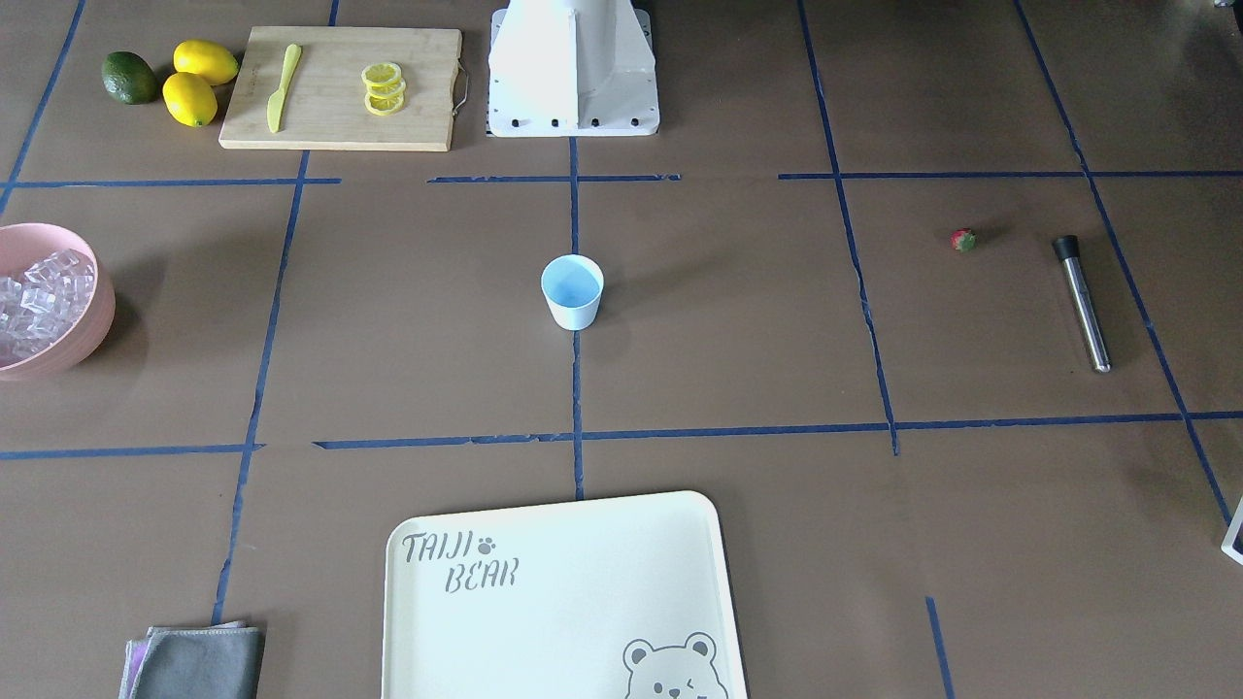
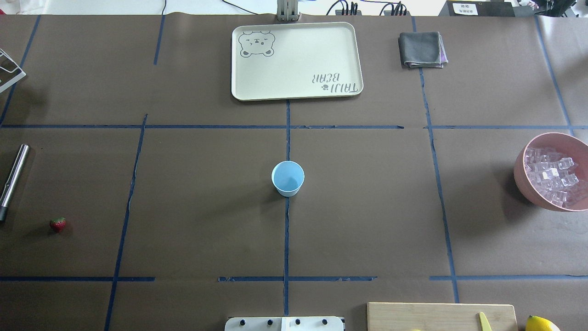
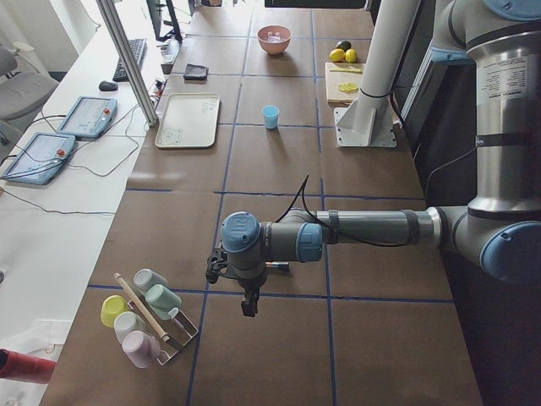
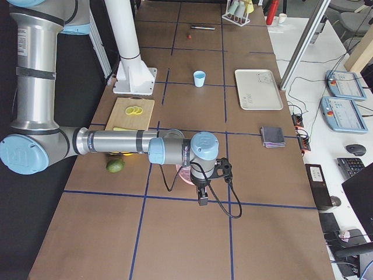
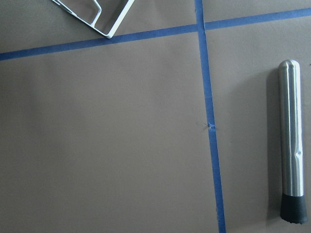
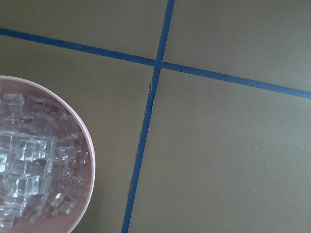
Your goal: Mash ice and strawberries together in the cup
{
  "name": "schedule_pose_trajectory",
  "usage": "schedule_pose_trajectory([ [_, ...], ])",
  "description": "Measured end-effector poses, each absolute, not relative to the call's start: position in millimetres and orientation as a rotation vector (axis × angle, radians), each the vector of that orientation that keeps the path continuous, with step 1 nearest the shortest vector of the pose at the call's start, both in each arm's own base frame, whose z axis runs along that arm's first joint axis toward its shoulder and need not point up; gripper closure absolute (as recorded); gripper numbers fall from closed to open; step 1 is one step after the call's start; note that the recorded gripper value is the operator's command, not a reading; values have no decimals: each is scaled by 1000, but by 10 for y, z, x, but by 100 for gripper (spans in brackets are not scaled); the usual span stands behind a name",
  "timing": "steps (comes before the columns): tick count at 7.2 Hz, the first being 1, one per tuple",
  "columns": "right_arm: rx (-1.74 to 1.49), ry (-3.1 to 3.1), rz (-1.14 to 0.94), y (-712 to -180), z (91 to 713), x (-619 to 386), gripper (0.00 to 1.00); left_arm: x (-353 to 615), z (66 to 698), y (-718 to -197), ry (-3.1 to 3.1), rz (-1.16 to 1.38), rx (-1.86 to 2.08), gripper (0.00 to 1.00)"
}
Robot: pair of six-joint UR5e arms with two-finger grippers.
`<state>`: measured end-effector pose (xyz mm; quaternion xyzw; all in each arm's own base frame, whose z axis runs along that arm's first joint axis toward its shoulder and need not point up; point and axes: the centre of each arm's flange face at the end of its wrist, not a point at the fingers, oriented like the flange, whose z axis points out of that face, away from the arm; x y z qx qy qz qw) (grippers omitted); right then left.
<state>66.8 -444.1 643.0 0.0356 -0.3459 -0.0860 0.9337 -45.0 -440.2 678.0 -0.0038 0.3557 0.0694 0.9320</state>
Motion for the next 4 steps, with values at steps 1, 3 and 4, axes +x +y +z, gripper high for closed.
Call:
schedule_pose_trajectory([
  [1,73,-707,-176,-4443,6429,668,0,-439,6771,-4409,728,144,-7,0],
  [3,81,-707,-179,-4463,6389,668,0,-414,6742,-4442,728,150,-4,0],
  [4,98,-706,-183,-4483,6301,666,0,-411,6738,-4449,728,150,-4,0],
])
